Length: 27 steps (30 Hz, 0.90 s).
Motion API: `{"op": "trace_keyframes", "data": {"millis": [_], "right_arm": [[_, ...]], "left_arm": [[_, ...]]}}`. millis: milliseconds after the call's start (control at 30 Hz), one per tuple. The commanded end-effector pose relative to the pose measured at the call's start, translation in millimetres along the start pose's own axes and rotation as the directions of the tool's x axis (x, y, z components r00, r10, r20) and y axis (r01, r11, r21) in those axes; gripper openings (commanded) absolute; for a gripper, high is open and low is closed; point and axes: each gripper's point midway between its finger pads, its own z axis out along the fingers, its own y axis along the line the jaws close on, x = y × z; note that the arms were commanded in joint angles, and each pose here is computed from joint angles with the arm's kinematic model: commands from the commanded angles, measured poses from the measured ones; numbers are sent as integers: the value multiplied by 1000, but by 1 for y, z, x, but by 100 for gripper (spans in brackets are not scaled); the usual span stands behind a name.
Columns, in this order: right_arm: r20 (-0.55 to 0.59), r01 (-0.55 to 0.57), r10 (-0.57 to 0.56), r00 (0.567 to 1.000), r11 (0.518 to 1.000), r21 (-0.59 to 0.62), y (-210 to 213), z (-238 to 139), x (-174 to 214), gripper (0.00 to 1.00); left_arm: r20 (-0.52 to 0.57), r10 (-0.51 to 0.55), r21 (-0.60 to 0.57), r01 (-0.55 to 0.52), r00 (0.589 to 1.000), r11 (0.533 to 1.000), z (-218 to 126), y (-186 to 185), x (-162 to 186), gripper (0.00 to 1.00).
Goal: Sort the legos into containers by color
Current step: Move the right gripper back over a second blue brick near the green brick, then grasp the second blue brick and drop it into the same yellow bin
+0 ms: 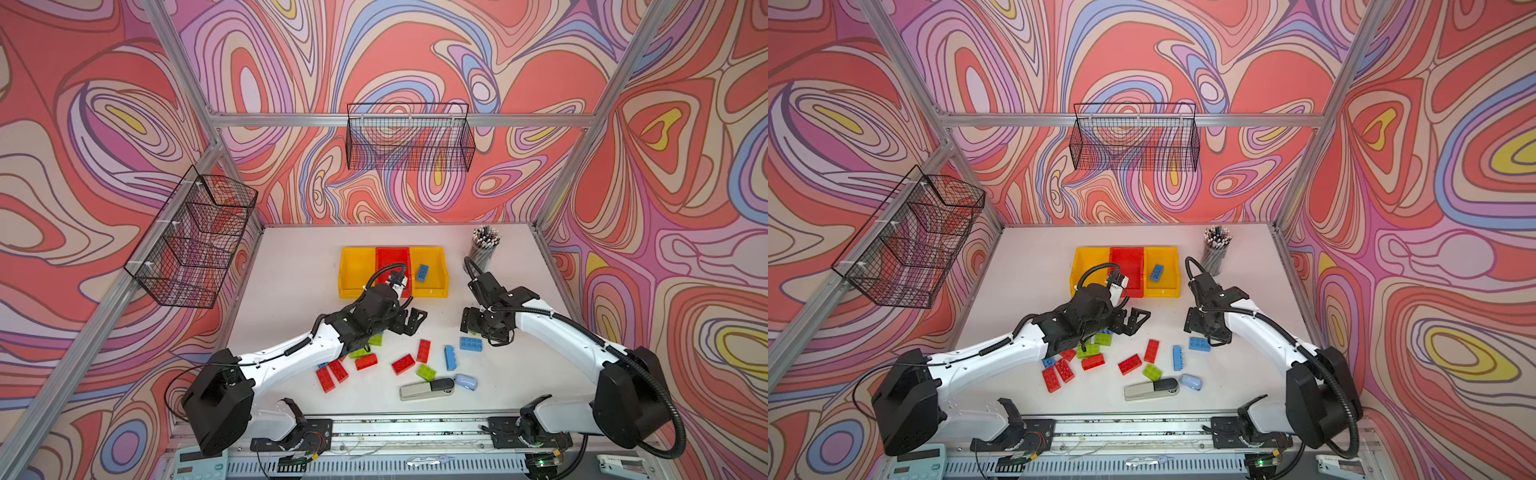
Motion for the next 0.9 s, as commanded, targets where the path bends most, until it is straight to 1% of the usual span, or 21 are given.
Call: {"op": "trace_keyframes", "data": {"millis": [0,200,433,767,867], "right_arm": [[-1,-20,20,1000,999,-42,4,8,7,87],[-33,18,-19,999,999,-47,2,24,17,87],[-50,48,-51,997,998,-43,1,36,21,86],[-53,77,-78,996,997,-26,3,50,16,80],[-62,81,-82,995,997,-18,3,54,16,76]], "left_arm": [[-3,-6,59,6,1000,998,3,-15,-1,100],[-43,22,62,-19,999,998,3,-22,13,100],[-52,4,42,-1,999,999,3,-19,22,100],[-53,12,26,-11,999,1000,3,-16,23,100],[-54,13,23,-12,998,1000,3,-15,24,100]]}}
